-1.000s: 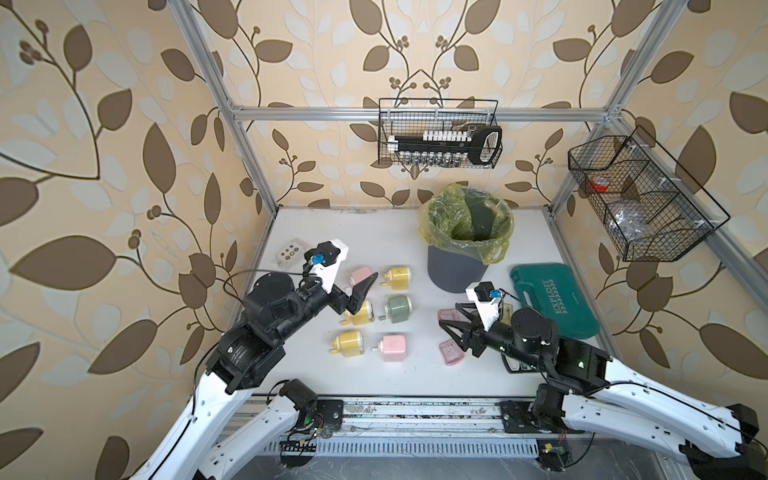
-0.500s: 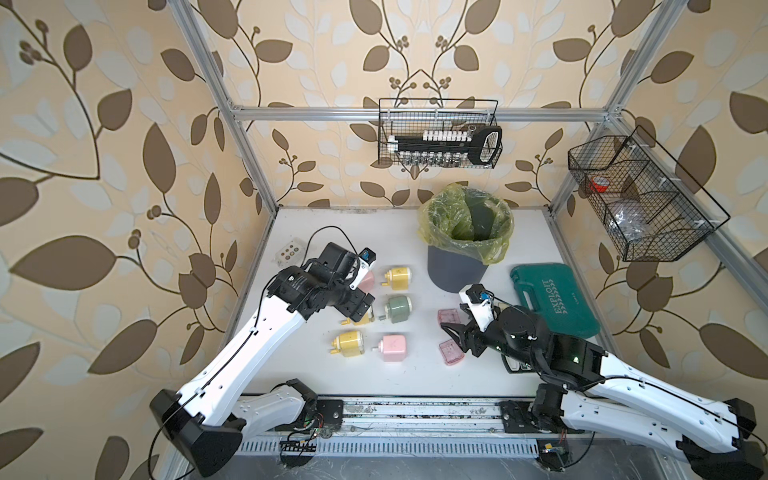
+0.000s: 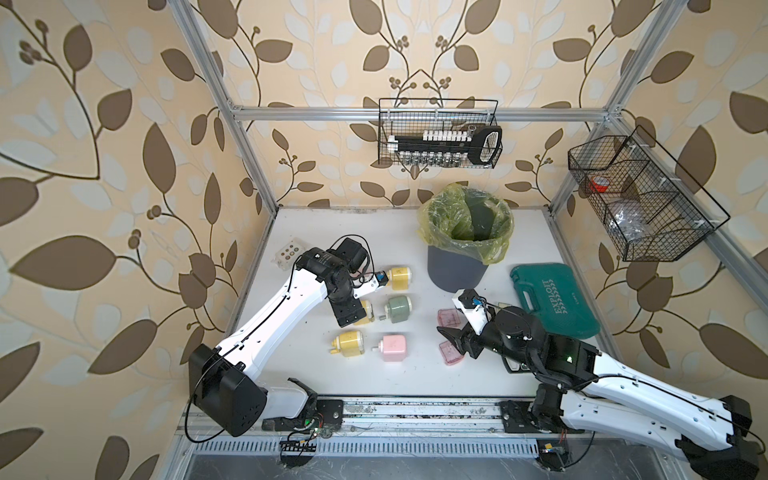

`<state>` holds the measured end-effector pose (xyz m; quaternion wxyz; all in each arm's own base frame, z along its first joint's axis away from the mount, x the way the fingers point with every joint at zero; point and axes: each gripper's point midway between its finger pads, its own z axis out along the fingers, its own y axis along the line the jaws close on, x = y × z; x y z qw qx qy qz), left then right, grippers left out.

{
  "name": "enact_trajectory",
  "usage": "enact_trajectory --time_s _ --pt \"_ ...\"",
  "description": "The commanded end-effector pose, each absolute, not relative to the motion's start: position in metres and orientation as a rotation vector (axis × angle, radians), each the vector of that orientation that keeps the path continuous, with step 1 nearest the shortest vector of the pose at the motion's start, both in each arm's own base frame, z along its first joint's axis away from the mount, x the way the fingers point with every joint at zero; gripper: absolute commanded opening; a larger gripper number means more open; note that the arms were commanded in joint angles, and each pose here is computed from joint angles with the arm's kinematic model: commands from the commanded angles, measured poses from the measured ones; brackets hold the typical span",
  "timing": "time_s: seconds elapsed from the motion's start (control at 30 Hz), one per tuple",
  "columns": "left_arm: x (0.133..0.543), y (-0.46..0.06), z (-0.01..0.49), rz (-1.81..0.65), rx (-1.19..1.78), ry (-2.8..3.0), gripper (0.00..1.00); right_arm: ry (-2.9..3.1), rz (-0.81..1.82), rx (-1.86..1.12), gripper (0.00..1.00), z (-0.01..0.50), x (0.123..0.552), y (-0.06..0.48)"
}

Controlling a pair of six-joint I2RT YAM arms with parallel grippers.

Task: Take out the pencil sharpener tray and clean the shavings
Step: Pick up the pencil sharpener from the center of the board.

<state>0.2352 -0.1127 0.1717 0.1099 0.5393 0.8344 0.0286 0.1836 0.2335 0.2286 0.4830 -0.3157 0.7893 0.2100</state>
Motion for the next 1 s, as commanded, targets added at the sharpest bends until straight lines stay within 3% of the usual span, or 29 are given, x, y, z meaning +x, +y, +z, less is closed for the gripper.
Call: enact_trajectory --time_s 0.0,0.6,0.97 --pt "0.239 -0.118 0.169 0.064 1.735 2.304 0.85 1.902 0.52 -0.763 0.71 0.232 0.184 0.233" --pt "0.269 -0.132 0.132 -0.056 1.788 2.231 0.79 1.926 0.512 -0.768 0.71 0.227 0.183 0.233" --pt "0.265 -0.135 0.102 -0.185 1.782 2.306 0.72 1.933 0.502 -0.774 0.71 0.224 0.182 0.233"
